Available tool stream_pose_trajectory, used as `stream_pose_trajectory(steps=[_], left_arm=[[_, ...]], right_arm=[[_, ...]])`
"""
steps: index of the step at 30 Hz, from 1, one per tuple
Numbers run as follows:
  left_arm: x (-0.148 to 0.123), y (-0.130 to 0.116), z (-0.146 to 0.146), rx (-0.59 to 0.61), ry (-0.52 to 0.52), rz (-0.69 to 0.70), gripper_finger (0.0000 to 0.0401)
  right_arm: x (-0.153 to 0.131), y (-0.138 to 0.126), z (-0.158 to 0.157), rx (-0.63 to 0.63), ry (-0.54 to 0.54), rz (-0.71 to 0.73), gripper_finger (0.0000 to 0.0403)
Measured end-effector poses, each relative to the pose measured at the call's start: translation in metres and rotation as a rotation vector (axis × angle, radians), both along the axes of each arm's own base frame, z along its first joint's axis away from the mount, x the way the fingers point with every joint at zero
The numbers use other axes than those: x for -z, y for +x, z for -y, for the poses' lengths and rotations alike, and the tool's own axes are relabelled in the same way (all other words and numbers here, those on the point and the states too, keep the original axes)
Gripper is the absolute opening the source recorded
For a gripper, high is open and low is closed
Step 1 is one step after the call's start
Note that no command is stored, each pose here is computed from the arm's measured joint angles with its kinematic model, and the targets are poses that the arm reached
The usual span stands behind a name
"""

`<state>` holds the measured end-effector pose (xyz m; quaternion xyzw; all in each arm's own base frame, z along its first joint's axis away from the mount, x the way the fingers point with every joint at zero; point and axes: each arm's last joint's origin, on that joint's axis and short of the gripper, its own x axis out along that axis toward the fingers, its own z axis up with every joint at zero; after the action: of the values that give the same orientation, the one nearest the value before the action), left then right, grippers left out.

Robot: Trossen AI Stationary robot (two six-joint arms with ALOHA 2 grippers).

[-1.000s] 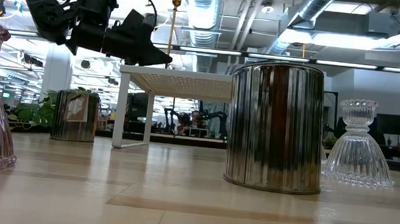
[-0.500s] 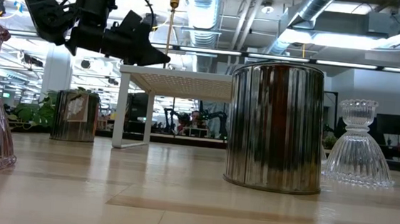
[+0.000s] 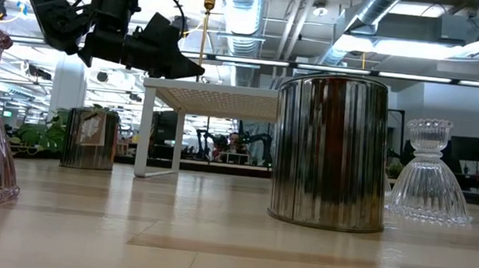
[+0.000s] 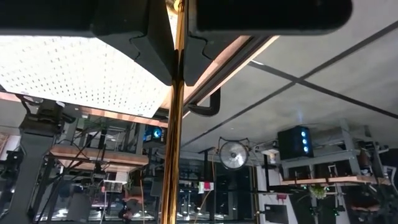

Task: Pick & Place candle stick holders
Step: Put the top gold candle holder on the shelf

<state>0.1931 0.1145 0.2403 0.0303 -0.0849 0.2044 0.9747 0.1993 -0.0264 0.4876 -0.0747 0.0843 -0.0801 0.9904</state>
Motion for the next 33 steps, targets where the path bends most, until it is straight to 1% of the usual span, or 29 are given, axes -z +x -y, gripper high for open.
stream_pose_trajectory(steps=[22, 33], left_arm=[[-0.0007, 0.0000, 0.0000, 0.002, -0.003, 0.009, 0.0015], [-0.0008, -0.0001, 0.0000, 0.003, -0.007, 0.012, 0.0028]], right_arm=[[0.0000, 0.0000, 0.0000, 0.001, 0.008, 0.001, 0.0127], [0.0000, 0.0000, 0.0000, 0.000, 0.000, 0.000, 0.0127]])
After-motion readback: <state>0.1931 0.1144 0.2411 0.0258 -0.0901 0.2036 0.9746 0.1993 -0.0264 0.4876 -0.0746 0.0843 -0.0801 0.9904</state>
